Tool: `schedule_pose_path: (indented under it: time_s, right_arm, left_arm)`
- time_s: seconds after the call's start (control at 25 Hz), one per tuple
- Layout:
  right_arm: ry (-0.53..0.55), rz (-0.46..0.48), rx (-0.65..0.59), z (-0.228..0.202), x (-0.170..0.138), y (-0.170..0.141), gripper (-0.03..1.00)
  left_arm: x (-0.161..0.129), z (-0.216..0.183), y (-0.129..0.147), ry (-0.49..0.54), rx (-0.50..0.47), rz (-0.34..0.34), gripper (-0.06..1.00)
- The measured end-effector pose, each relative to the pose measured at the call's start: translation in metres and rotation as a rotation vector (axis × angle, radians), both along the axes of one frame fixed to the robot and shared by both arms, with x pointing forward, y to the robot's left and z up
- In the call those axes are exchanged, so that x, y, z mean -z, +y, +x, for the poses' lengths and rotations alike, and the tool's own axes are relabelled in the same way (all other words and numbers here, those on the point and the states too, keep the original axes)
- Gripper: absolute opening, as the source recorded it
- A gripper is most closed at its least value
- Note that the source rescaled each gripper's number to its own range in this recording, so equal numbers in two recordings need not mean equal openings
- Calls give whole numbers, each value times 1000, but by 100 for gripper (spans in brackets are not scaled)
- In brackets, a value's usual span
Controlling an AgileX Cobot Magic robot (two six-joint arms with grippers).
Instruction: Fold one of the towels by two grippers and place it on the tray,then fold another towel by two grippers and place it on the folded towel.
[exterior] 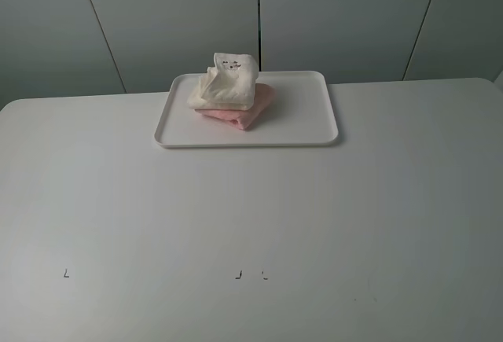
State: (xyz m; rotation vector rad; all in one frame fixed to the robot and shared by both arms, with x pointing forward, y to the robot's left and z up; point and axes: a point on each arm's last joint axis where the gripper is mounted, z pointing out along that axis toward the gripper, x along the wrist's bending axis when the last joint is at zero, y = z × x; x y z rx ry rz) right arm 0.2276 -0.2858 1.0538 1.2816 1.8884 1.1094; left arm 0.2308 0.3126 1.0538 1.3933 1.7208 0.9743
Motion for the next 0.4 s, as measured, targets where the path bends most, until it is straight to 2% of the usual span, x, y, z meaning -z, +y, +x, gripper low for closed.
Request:
schedule_pose_path:
  time_s: [0.4]
  right_arm:
    - [0,0,0,0,0,0,100]
  left_arm:
    - [0,0,0,0,-1,1,99]
